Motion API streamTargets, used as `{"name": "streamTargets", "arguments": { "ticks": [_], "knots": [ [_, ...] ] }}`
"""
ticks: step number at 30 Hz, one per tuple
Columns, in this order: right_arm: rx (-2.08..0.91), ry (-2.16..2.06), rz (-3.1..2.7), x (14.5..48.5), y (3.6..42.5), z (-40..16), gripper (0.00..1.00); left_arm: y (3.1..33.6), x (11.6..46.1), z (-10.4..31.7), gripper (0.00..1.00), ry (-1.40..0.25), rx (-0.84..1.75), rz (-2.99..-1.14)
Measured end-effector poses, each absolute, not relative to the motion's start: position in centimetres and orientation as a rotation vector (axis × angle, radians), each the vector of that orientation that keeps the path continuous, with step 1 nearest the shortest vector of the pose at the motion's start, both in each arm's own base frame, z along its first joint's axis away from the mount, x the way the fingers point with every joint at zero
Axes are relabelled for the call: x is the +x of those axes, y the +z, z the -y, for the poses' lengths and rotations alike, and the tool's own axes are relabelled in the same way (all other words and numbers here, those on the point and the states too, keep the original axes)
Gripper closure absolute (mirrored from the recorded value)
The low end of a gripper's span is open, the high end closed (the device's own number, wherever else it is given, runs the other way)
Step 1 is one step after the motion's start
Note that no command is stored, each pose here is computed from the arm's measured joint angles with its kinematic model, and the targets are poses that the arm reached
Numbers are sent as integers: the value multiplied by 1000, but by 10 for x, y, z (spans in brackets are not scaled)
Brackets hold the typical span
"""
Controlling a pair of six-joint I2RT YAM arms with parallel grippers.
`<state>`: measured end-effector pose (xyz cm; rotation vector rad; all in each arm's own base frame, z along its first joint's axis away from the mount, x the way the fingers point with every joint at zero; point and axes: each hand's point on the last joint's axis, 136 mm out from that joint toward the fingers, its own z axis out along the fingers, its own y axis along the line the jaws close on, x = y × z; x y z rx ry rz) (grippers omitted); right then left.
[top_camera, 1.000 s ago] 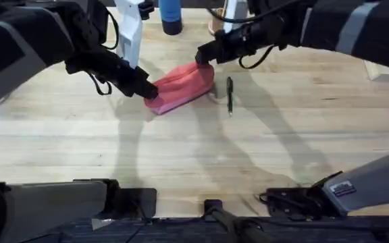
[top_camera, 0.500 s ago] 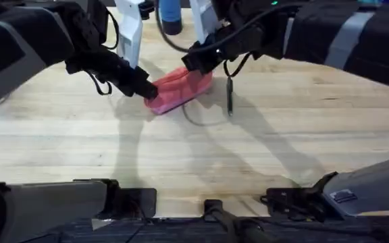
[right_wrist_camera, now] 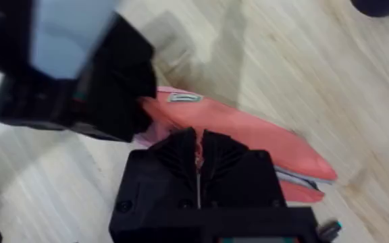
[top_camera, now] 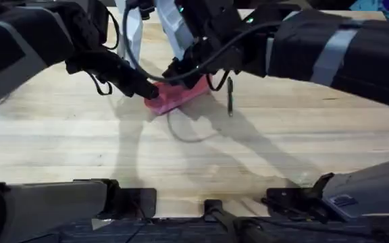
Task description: Unzip the bag, pick up the pens from the table one at a time and place them inside, then zip the bag closed.
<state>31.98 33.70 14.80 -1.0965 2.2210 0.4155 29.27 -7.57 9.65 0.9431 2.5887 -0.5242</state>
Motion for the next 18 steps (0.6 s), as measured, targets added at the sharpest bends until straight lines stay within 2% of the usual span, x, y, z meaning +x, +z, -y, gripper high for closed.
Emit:
{"name": "streamTargets", "arguments": {
  "ticks": [16,18],
  "knots": [
    [-1175,424,-2155,296,152,-364,970,97,291,77,958,-539,943,-2591],
    [-1174,418,-2152,297,152,-364,842,97,291,77,958,-535,949,-2589]
  ]
}}
